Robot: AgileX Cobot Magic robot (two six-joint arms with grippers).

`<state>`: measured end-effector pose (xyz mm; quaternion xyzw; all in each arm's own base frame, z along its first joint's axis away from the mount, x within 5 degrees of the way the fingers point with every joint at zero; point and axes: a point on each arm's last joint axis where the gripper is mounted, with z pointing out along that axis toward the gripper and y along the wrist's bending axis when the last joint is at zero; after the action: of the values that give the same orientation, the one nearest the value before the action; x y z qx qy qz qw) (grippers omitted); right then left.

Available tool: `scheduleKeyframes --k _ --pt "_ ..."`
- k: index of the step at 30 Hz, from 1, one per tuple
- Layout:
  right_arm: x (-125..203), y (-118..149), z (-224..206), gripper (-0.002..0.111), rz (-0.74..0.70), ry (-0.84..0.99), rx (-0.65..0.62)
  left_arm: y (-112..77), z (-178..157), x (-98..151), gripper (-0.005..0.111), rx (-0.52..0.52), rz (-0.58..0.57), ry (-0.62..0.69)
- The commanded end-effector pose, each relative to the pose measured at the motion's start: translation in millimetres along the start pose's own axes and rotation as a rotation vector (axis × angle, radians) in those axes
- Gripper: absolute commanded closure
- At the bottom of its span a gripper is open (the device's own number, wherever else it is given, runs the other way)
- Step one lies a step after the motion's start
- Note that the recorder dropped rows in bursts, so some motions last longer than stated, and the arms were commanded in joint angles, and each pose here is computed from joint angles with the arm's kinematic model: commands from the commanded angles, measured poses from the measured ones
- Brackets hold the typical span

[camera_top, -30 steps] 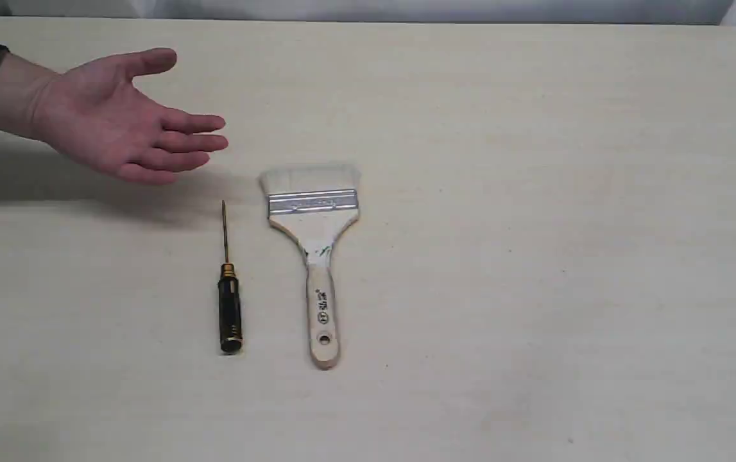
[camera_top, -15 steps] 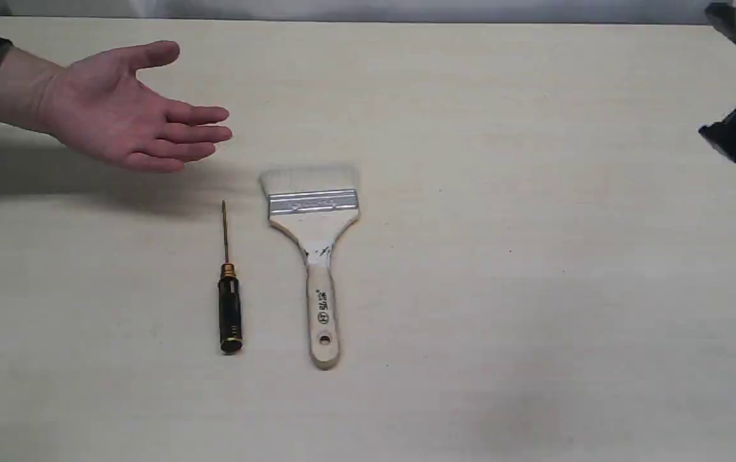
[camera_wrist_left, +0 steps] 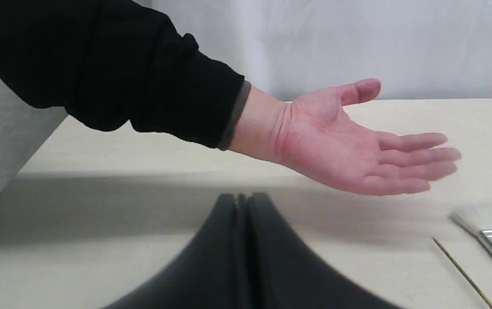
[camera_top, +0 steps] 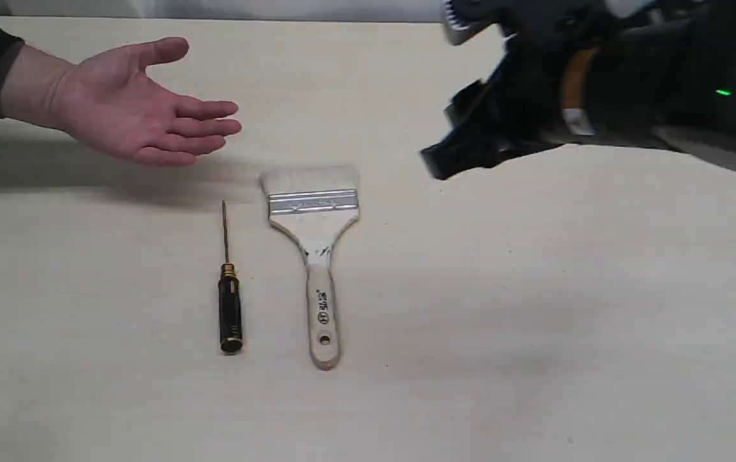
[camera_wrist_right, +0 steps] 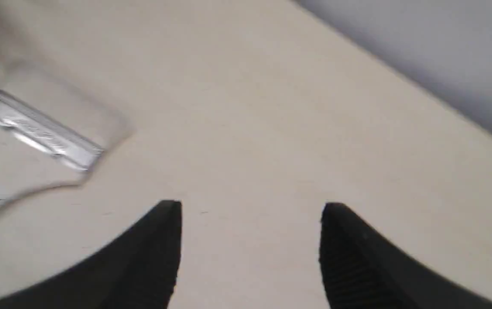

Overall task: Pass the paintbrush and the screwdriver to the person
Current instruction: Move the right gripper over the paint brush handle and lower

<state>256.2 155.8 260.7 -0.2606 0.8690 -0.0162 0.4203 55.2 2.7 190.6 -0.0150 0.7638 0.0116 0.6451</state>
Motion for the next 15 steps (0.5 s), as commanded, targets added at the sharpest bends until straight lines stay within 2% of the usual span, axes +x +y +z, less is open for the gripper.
scheduleKeyframes --k 1,6,9,12,15 --pt "-8.2 31.1 24.3 0.054 0.054 0.135 -0.066 -0.5 0.0 -0.1 0.107 0.009 -0.003 -0.008" --pt "-27.9 70.6 60.7 0.054 0.078 0.298 -0.066 -0.5 0.0 -0.1 0.107 0.009 -0.003 -0.008" --pt "-36.8 91.7 80.1 0.054 0.087 0.345 -0.108 -0.5 0.0 -0.1 0.107 0.009 -0.003 -0.008" --pt "-36.6 108.1 100.2 0.054 0.121 0.398 -0.175 -0.6 0.0 0.3 0.107 0.009 -0.005 -0.003" --pt "-29.7 118.0 119.6 0.054 0.119 0.448 -0.183 -0.6 0.0 0.1 0.107 0.010 -0.005 -0.005"
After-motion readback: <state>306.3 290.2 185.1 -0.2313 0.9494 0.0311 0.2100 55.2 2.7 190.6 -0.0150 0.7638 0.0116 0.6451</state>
